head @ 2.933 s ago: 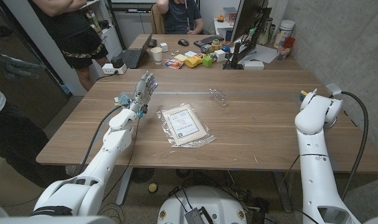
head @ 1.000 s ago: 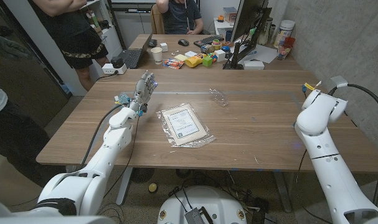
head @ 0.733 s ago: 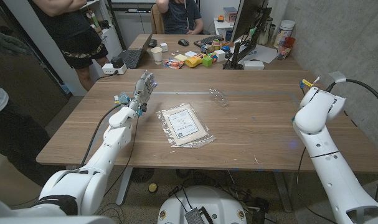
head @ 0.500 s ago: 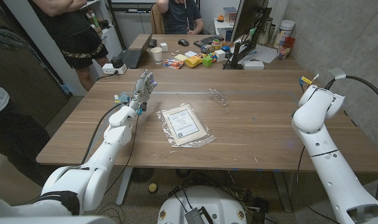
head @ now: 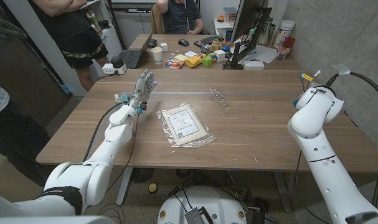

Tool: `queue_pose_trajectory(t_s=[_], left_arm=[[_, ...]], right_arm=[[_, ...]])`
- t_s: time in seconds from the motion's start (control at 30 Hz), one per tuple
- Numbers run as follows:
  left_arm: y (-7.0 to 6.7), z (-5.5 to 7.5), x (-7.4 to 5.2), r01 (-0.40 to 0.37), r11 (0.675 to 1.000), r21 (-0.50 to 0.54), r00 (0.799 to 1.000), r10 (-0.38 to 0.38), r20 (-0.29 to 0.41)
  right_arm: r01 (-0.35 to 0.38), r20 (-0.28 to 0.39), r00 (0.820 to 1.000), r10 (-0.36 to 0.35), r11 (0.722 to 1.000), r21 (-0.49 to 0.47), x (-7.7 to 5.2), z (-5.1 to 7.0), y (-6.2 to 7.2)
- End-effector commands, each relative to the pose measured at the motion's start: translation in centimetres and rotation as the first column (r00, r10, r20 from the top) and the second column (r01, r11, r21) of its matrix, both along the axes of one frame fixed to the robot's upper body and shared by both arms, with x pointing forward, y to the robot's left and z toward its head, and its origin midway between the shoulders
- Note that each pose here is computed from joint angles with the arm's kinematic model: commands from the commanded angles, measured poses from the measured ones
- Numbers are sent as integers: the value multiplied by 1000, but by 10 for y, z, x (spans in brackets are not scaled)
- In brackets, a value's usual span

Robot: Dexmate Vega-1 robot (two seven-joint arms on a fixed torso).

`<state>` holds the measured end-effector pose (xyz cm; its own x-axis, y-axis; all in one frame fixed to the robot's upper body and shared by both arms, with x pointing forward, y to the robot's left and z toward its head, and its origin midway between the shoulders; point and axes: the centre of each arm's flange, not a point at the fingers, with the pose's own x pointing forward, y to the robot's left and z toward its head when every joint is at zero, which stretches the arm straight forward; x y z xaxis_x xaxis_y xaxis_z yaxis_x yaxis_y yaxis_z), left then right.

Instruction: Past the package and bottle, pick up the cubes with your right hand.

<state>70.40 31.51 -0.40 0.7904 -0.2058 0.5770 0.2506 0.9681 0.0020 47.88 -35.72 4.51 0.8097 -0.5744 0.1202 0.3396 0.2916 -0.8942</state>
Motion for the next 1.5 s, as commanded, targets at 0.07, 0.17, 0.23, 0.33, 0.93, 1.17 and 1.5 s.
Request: queue_pose_trajectory(t_s=[0.07, 0.17, 0.23, 0.33, 0.93, 1.17, 1.5], left_arm=[[-3, 0, -3, -5, 1000, 2, 1000, 5, 0], [-4, 0, -4, -6, 1000, 1, 1000, 6, 2], [-4, 0, -5, -6, 1000, 2, 1000, 6, 4], [-5, 0, -6, -7, 1000, 1, 1000, 7, 5], [-8, -4, -17, -16, 1000, -5, 1000, 16, 12], [-10, -4, -20, -15, 1000, -2, 1000, 15, 17], [-11, -3, -26, -18, 1000, -2, 999, 18, 27]], right_arm=[[2, 110, 994, 2, 999, -39, -9, 8, 4], [2, 127, 992, 4, 999, -46, -12, 9, 3], [5, 135, 991, 1, 999, -49, -14, 10, 3], [20, 150, 989, -12, 998, -53, -16, 12, 2], [44, 251, 968, -18, 994, -97, -32, 17, -2], [35, 318, 948, 4, 993, -116, -39, 18, -1], [-9, 437, 897, 66, 991, -132, -50, 16, -3]])
